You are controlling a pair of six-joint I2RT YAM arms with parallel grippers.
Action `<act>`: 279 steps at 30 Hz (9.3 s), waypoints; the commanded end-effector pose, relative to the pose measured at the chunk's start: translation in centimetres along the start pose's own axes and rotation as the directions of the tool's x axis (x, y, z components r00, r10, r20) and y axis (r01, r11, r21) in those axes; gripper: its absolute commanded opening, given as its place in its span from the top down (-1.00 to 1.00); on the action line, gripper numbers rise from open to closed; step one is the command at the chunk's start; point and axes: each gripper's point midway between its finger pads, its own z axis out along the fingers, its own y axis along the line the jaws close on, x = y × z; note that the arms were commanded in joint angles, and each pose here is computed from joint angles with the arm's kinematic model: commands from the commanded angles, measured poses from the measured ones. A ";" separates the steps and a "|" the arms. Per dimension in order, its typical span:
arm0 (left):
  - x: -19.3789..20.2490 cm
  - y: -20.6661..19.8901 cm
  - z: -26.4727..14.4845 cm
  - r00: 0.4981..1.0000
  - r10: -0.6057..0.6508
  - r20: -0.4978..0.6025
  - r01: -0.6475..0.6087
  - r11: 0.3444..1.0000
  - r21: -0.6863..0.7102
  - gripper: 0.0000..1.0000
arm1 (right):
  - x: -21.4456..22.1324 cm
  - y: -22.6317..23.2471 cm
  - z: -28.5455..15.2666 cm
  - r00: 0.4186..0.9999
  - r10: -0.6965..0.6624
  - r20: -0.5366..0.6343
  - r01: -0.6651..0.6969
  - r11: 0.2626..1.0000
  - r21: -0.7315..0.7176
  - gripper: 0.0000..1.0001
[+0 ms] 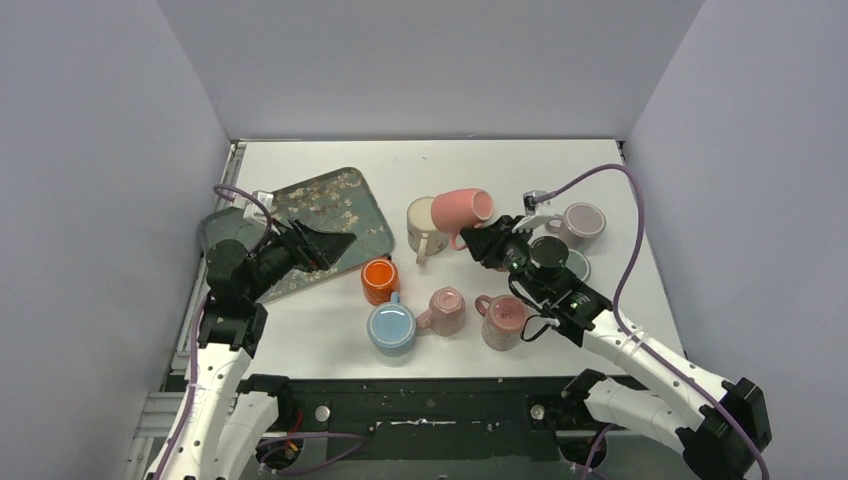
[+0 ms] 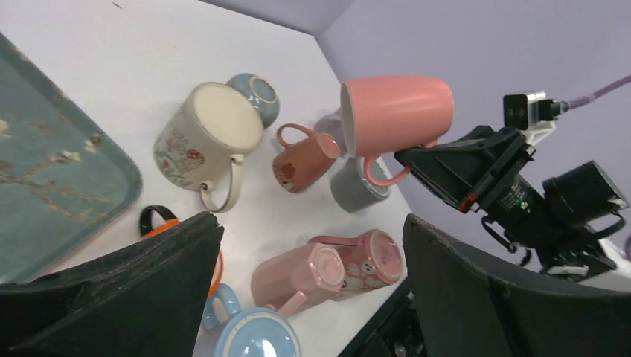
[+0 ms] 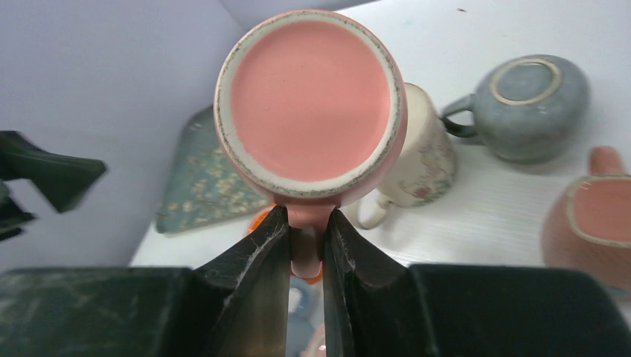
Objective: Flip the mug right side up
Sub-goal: Turn over the cup at the center of the board, then place the cup on the tray, then turn over the cup at the center of the board.
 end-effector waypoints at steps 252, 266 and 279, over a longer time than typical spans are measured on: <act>2.4 12.8 -1.3 0.967 0.093 -0.238 -0.198 0.862 -0.466 -0.95 | 12.9 -0.6 -4.1 0.814 0.458 -0.358 -0.160 0.769 0.619 -0.73; 2.6 12.8 -1.3 0.964 0.101 -0.247 -0.209 0.862 -0.462 -0.95 | 14.5 3.2 -1.9 0.746 0.513 -0.424 -0.275 0.818 0.505 -0.71; 2.9 13.1 -1.2 0.961 0.096 -0.258 -0.212 0.855 -0.473 -0.95 | 13.7 0.0 -0.8 0.822 0.458 -0.338 -0.215 0.800 0.560 -0.62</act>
